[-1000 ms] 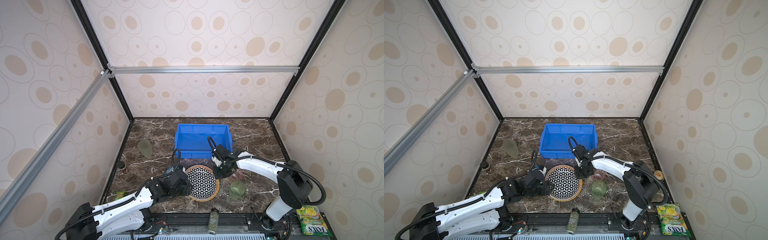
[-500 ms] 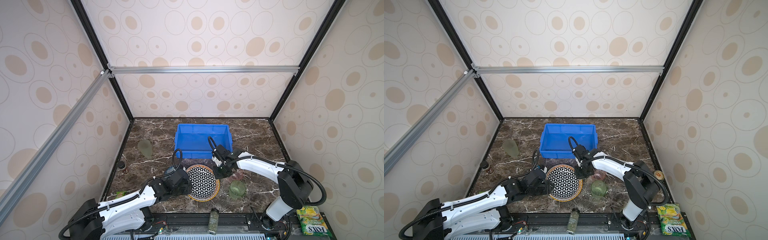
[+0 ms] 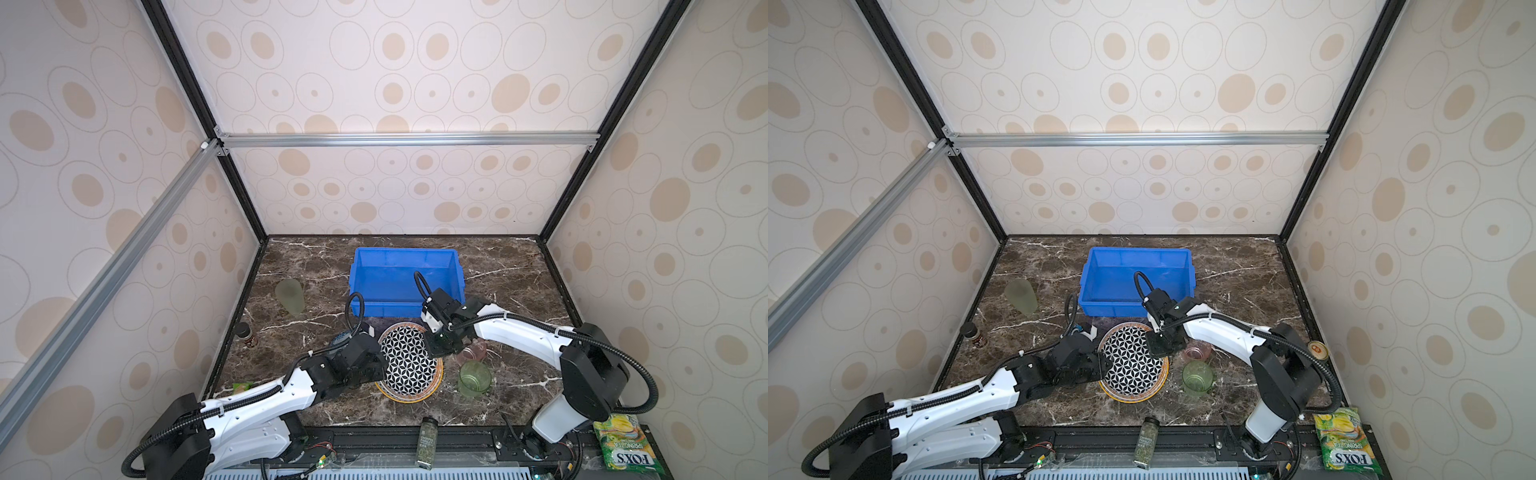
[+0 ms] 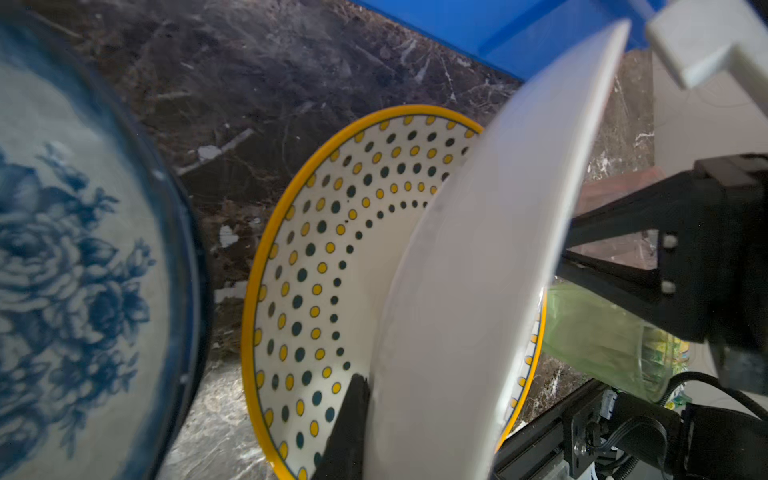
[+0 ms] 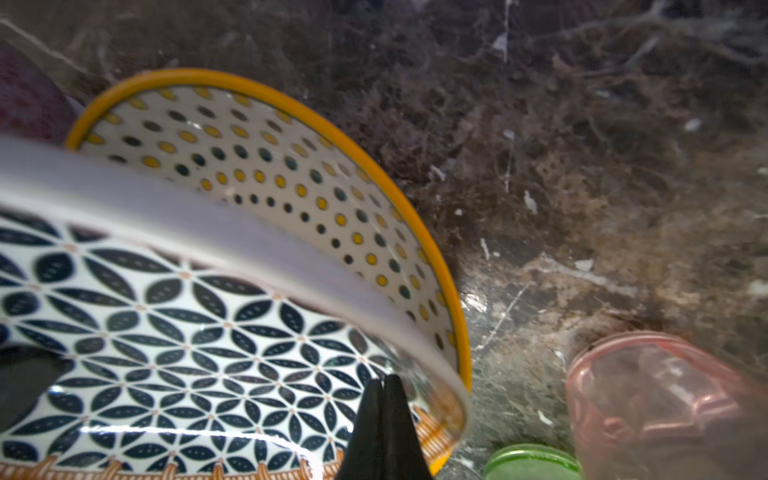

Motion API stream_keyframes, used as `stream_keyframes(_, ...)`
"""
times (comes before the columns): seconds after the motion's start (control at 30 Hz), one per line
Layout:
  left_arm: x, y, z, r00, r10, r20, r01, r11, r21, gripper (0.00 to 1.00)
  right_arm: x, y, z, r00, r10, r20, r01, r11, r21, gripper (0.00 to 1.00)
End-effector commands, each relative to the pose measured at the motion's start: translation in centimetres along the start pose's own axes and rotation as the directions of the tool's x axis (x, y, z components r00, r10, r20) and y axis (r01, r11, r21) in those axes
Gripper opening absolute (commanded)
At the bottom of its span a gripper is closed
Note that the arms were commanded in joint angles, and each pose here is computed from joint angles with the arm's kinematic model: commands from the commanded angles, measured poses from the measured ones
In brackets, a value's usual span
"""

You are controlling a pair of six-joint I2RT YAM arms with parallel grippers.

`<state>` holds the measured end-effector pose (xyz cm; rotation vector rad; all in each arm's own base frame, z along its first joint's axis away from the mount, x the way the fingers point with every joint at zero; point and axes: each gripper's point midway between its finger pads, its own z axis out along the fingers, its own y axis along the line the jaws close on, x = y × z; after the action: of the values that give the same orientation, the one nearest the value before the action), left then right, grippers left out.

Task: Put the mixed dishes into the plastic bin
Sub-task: 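Lift the patterned plate over the bin with the left gripper while the right withdraws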

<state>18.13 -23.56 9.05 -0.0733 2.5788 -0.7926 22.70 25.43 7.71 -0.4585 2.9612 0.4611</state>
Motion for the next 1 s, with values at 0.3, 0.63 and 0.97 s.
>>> stream_keyframes(0.3,-5.6,-4.8,-4.8,0.982,0.081,0.169,-0.099,0.989,0.106,0.00,-3.2,2.7,-7.3,0.979,-0.052,0.195,0.065,0.996,-0.058,0.11)
stream_keyframes(0.63,-11.2,-5.7,-7.6,0.939,0.225,0.258,-0.220,0.974,-0.049,0.00,-3.6,1.8,-11.0,0.960,-0.084,0.267,0.080,0.996,0.025,0.18)
stream_keyframes(0.97,-21.3,-9.1,-7.2,0.862,0.325,0.390,-0.297,0.946,-0.132,0.00,-3.9,0.1,-16.5,0.904,-0.150,0.400,0.102,0.985,0.140,0.28)
